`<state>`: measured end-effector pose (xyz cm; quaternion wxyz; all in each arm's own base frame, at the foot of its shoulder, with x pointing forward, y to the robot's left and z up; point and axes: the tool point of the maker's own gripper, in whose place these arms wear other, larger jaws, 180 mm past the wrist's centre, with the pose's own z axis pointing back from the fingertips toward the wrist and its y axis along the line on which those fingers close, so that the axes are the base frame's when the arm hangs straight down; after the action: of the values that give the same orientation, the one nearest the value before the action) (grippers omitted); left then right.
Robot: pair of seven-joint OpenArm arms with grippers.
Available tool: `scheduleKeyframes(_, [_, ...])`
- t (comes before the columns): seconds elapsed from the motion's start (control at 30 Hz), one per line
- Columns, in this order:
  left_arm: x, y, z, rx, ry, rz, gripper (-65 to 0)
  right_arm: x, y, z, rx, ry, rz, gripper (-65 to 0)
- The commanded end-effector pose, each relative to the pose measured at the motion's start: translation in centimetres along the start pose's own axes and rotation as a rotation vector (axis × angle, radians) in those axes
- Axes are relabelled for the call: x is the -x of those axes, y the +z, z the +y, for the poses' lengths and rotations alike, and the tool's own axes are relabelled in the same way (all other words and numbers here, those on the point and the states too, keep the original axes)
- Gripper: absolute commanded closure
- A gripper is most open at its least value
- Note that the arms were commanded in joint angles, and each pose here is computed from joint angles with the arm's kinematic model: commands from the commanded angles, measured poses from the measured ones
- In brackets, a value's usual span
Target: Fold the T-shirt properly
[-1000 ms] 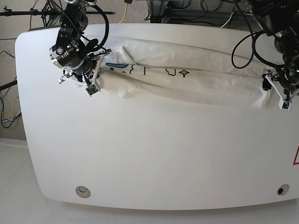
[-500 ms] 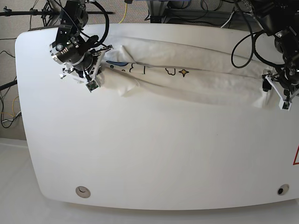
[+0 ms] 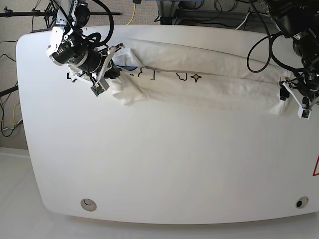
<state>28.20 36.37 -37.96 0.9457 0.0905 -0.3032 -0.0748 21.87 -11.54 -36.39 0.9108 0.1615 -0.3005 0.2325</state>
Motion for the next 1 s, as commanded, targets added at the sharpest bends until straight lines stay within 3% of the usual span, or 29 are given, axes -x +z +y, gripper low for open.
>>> scheduleKeyframes(0.0, [-1.5, 0.6, 1.1, -0.025, -0.009, -0.045, -48.5, -1.8, 0.5, 0.0, -0.013, 0.018, -0.066, 0.0])
scheduleKeyframes(0.53, [-1.5, 0.6, 1.1, -0.025, -0.009, -0.045, -48.5, -0.8, 1.9, 0.4, -0.096, 0.030, -0.063, 0.0])
scheduleKeyframes(0.97, [-1.8, 0.1, -0.1, 0.000, -0.043, -0.039, -48.5, -0.3, 3.8, 1.6, -0.229, 0.011, -0.089, 0.0])
